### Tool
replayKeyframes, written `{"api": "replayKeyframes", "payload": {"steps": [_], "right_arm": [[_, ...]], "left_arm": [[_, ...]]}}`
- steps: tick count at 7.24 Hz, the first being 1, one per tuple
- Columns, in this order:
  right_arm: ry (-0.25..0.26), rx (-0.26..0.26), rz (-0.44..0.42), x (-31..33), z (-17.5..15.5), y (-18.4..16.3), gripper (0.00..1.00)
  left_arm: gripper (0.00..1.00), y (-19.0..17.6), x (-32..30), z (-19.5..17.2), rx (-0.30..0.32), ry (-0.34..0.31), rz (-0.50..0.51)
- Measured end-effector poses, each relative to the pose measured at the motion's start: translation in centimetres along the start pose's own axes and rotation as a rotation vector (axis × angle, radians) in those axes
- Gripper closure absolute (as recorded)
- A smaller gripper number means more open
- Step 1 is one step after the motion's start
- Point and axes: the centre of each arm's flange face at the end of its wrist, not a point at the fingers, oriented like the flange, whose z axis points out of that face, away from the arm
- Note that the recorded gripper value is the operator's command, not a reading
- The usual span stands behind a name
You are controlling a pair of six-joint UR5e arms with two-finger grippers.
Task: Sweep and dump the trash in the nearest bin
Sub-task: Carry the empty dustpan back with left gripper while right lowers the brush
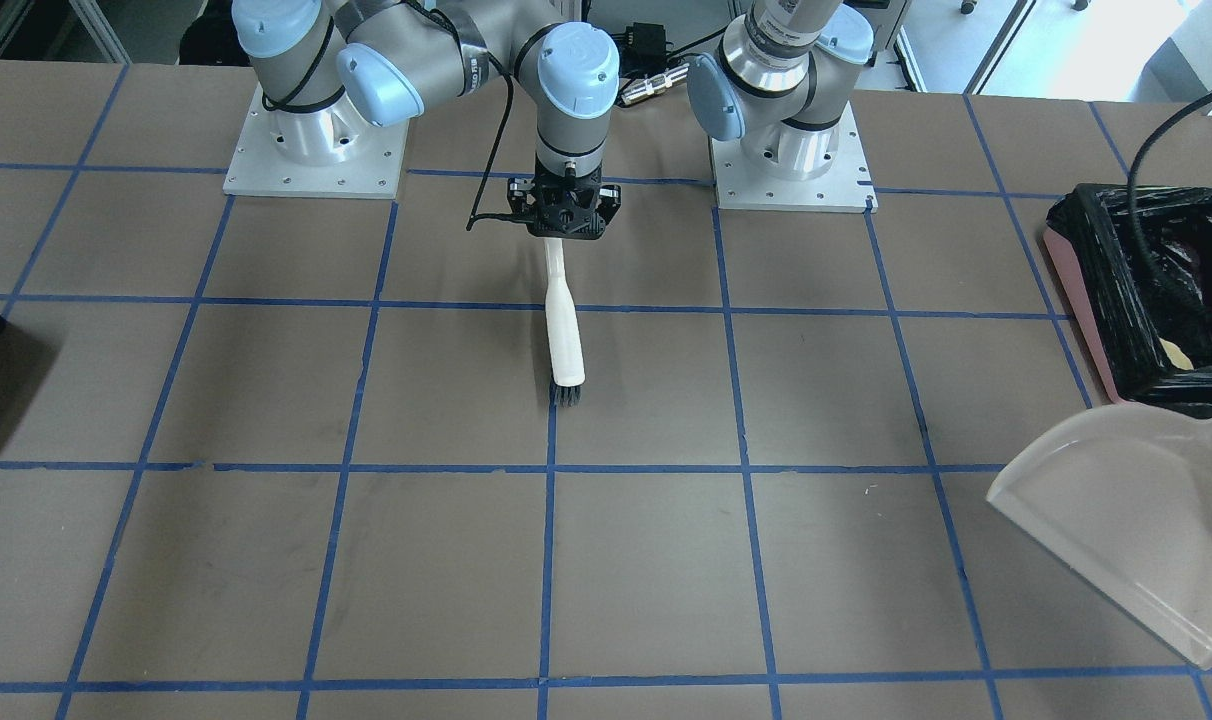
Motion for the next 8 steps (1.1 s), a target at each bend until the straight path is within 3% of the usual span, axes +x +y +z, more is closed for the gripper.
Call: {"api": "replayKeyframes", "payload": {"steps": [2,4,6,8], "right_arm": [[0.0,0.002,-0.003,0.0,0.0,0.0,0.32],[0.001,0.011,-0.002,0.1,-0.3,-0.2,0.27],[-0.004,0.075,0.019,0.8,-2.9,-2.0,0.23],[-0.032,0.13,0.021,3.3,-7.3,-4.0,0.21]], "left_arm": [[1.0,-4.9,6.4,-1.7,0.045,0.101,-0.143],[1.0,-9.8,13.0,-3.3,0.082,0.171,-0.251],[1.0,-12.4,16.8,-3.7,0.101,0.241,-0.317],[1.0,-13.2,18.1,-3.8,0.102,0.256,-0.335]]}}
